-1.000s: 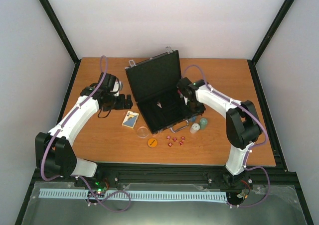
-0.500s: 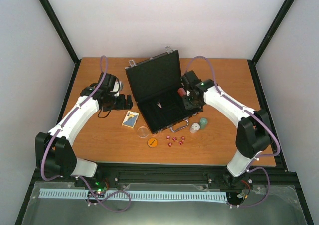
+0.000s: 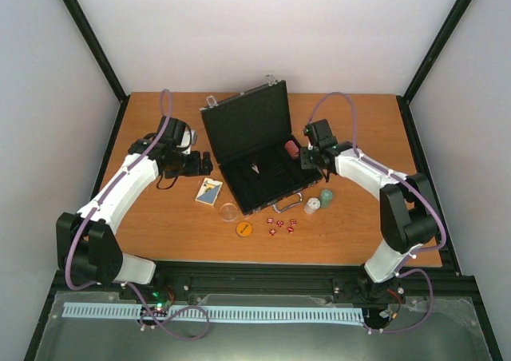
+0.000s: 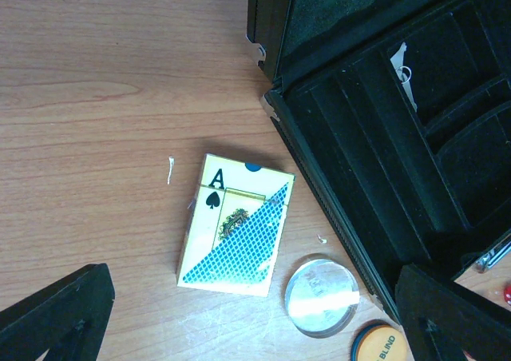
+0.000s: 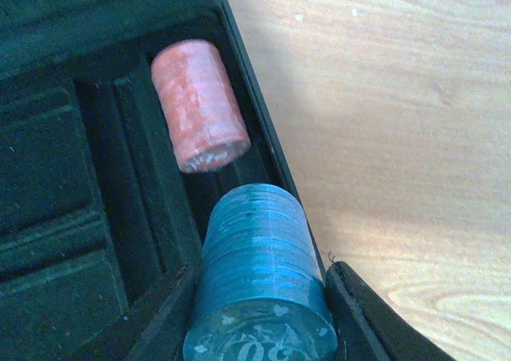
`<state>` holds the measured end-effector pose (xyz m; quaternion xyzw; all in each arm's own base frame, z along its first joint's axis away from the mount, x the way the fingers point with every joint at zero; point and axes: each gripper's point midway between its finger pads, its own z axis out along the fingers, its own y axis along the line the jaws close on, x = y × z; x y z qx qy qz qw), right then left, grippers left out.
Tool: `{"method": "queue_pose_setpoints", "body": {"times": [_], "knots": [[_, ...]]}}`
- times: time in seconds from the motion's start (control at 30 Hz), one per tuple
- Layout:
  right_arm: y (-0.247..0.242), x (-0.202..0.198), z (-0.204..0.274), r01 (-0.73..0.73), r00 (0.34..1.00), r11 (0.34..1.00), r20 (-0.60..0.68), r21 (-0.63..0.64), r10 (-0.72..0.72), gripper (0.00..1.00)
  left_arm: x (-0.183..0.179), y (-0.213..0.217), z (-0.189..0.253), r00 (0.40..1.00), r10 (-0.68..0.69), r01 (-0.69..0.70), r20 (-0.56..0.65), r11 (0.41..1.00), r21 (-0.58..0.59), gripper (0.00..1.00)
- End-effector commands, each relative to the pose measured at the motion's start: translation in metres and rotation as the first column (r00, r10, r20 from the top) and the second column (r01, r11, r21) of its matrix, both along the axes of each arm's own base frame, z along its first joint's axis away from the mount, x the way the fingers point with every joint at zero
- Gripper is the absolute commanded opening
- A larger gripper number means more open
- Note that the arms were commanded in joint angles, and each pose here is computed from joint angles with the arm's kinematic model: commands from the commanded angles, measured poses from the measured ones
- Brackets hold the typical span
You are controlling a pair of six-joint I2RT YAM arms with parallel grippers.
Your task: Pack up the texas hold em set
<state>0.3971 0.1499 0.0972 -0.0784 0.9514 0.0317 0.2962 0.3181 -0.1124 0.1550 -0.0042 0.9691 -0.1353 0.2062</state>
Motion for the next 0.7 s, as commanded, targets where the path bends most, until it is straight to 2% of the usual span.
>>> {"method": "queue_pose_setpoints", "body": {"times": [0.0,0.2,0.4,0.57,0.67], "knots": [[0.01,0.023,0.018,-0.039,0.993,0.995,0.117,0.093,0.028,0.16,0.001,-0.003,0.011,0.999,-0.016,0.017,0.038,1.0,-0.012,1.0],[-0.001,0.028,-0.009,-0.01,0.998,0.99,0.057,0.141,0.002,0.16,0.003,-0.004,0.01,0.999,-0.01,0.011,0.037,1.0,-0.018,1.0],[0.013,0.022,-0.022,-0.062,0.998,0.978,0.017,0.199,0.06,0.29,0.002,-0.003,0.008,1.0,-0.004,0.005,0.03,1.0,-0.016,1.0],[0.011,0.017,-0.031,-0.048,0.998,0.979,-0.022,0.197,0.053,0.31,0.004,-0.004,0.007,1.0,-0.001,0.002,0.03,1.0,-0.018,1.0],[0.008,0.011,-0.035,-0.035,0.998,0.982,-0.039,0.188,0.043,0.45,0.004,-0.004,0.005,1.0,-0.003,0.004,0.026,1.0,-0.021,1.0]]}}
